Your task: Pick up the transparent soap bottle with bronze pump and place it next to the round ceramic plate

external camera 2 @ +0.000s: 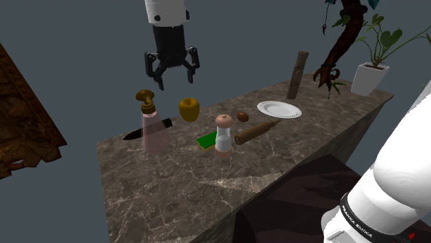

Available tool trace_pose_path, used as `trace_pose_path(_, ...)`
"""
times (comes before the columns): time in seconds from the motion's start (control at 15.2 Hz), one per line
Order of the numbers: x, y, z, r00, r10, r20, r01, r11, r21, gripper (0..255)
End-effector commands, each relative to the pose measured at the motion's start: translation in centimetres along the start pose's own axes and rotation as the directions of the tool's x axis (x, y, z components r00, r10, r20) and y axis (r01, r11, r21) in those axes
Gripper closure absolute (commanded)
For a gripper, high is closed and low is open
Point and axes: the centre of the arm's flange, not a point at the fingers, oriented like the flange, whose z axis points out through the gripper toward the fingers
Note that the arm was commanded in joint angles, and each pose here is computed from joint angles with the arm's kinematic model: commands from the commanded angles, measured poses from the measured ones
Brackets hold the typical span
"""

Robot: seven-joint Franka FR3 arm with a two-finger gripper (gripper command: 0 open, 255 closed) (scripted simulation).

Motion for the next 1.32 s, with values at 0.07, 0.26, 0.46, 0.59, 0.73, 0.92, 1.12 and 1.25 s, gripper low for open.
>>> trace_pose_path(0.07, 2.0, -3.2, 0.7, 1.0, 0.002, -0.006, -0.002, 1.0, 0.004, 0)
trace_pose_path(0.26, 4.0, -6.4, 1.4, 1.0, 0.002, -0.01, -0.002, 1.0, 0.007, 0)
trace_pose_path(0.46, 5.0, -8.0, 2.3, 1.0, 0.002, -0.013, -0.002, 1.0, 0.008, 0)
trace_pose_path(0.59, 5.0, -8.0, 3.4, 1.0, 0.002, -0.013, -0.002, 1.0, 0.008, 0)
trace_pose_path(0.73, 5.0, -8.0, 4.4, 1.0, 0.002, -0.013, -0.002, 1.0, 0.008, 0)
trace_pose_path(0.92, 5.0, -8.0, 5.8, 1.0, 0.002, -0.013, -0.002, 1.0, 0.008, 0)
trace_pose_path(1.12, 5.0, -8.0, 5.8, 1.0, 0.002, -0.013, -0.002, 1.0, 0.008, 0)
trace_pose_path(1.25, 5.0, -8.0, 5.8, 1.0, 0.002, -0.013, -0.002, 1.0, 0.008, 0)
